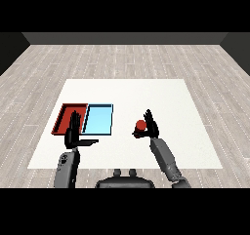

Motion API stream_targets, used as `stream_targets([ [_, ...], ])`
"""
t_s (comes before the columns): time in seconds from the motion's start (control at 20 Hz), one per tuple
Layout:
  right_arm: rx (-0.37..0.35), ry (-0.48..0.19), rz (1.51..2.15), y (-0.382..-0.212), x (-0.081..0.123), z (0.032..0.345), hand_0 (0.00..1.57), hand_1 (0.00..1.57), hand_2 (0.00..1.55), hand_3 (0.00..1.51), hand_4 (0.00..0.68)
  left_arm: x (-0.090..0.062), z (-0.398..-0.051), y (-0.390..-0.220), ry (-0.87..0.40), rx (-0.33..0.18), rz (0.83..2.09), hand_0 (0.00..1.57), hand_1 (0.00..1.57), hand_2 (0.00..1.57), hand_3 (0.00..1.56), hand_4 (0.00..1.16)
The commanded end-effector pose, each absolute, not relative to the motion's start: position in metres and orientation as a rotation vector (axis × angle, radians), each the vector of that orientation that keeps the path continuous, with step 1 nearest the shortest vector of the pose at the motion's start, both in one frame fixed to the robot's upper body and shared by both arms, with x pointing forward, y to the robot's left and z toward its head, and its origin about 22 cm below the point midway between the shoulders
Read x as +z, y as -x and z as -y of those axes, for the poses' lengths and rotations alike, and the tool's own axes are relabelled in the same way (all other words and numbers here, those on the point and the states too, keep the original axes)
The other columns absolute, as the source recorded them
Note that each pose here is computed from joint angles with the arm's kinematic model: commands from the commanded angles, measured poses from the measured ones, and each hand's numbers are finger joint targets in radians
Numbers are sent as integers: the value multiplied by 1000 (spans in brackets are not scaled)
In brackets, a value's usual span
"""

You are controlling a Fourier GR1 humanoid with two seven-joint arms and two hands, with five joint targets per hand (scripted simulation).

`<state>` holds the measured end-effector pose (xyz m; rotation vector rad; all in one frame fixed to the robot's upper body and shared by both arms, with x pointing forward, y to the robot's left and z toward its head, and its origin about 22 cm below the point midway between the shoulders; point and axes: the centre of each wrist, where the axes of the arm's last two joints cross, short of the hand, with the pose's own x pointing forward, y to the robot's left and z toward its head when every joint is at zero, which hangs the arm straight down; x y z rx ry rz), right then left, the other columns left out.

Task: Pick the red can and put it in the red box

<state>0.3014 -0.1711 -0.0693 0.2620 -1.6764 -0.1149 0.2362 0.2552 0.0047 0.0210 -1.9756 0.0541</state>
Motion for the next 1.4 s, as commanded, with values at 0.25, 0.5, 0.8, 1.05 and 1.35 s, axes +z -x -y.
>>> stream_targets([
  [0.25, -91, -252, 1655, -323, -64, 158, 0, 0, 0, 0, 0, 5, -259, -240, -24, 50, 1985, 0, 0, 0, 0, 0],
  [0.5, -103, -238, 1659, -323, -72, 158, 0, 0, 0, 0, 0, 17, -271, -235, -39, 81, 1987, 0, 0, 0, 0, 0],
  [0.8, -79, -116, 1639, -313, -77, 150, 1478, 1478, 1464, 1432, 655, -1, -275, -236, -15, 66, 1983, 0, 0, 0, 0, 0],
  [1.05, -32, -102, 1649, -311, -62, 164, 1494, 1494, 1464, 1437, 667, 12, -266, -239, -46, 36, 1968, 0, 0, 0, 0, 0],
  [1.35, 25, -77, 1719, -293, -68, 130, 1461, 1461, 1451, 1418, 649, 9, -250, -244, -6, 38, 1999, 0, 0, 0, 0, 0],
])
